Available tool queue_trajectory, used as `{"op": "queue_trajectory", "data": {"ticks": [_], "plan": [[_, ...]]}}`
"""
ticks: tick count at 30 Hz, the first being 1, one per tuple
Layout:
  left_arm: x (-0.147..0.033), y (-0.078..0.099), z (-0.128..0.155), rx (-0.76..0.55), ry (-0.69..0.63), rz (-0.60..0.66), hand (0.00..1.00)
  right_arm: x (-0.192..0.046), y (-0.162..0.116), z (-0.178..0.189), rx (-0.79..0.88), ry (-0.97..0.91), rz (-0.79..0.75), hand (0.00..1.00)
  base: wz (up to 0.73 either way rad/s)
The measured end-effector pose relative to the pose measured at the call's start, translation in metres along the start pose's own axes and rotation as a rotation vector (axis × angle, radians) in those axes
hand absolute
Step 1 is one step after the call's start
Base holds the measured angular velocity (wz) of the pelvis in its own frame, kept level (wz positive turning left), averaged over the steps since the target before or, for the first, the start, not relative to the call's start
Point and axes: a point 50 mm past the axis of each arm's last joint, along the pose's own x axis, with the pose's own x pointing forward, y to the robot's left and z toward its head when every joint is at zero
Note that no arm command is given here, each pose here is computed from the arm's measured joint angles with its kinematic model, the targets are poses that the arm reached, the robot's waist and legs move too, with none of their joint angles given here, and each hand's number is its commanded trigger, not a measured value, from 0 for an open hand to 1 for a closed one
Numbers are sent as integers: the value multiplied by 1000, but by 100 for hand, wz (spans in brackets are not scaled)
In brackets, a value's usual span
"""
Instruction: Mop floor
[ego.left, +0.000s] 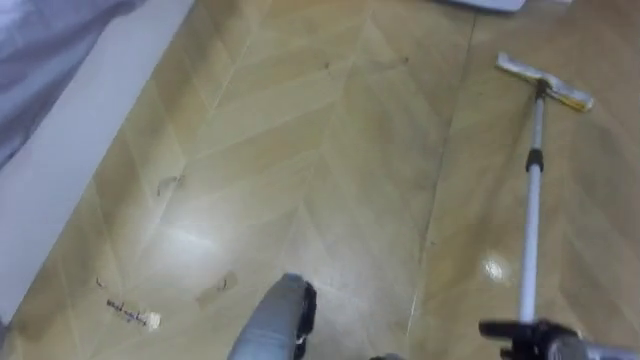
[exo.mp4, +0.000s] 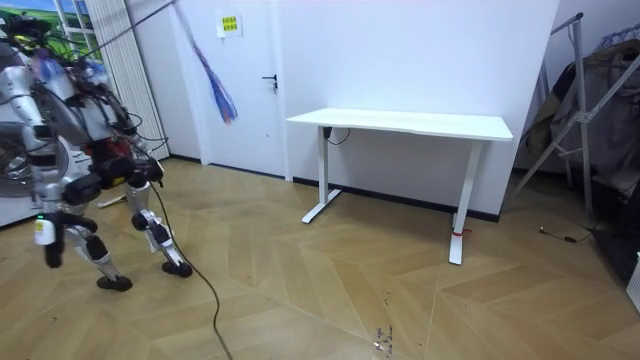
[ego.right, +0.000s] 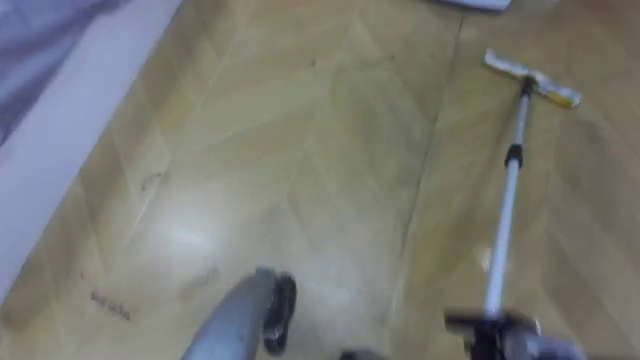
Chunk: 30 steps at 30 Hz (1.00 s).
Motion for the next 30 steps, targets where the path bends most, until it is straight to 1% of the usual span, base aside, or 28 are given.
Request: {"op": "queue_trajectory", "data": {"ticks": [1,2,4,6,8,10,11,13,14,17,19,20,22,23,25,27,29,30], "plan": [[1,-2,9,-8,-28,-5,0,2,-5,-19,-25,54,-16,100,39],[1,-3,14,-10,-44,-6,0,2,-7,-31,-38,85,-24,100,44],[1,-6,22,-14,-84,-10,0,2,-9,-72,-69,214,-53,100,14],[1,-8,25,-8,-97,-12,0,1,-5,-84,-74,249,-62,100,1],[1,-8,28,-3,-101,-12,0,2,6,-90,-97,267,-56,100,13],[0,-11,29,2,-103,-1,0,3,26,-96,-110,275,-31,100,11],[0,-11,29,2,-103,2,0,3,30,-96,-109,275,-25,100,10],[0,-22,24,-2,-64,-8,0,2,36,-99,-97,290,-15,100,2],[-1,-25,24,-3,-57,-13,0,2,36,-97,-94,290,-16,100,11],[1,-24,27,-7,-52,-6,0,4,37,-68,-80,247,-22,100,12],[1,-22,30,-12,-58,2,0,3,31,-32,-58,154,-40,100,2],[1,-22,31,-12,-60,5,0,3,29,-23,-55,126,-44,100,-3],[2,-17,34,-23,-71,34,0,-3,25,23,-27,4,-34,100,-2],[2,-15,33,-27,-68,40,0,-5,23,33,-13,-21,-26,100,8],[3,-9,31,-25,-60,72,0,-12,19,63,59,-107,10,100,18],[4,-4,28,-22,-40,85,0,-16,18,75,117,-139,48,100,24],[5,1,22,-22,-14,96,0,-15,18,71,122,-128,72,100,12],[5,2,18,-31,1,98,0,-13,17,61,111,-95,73,100,0]]}}
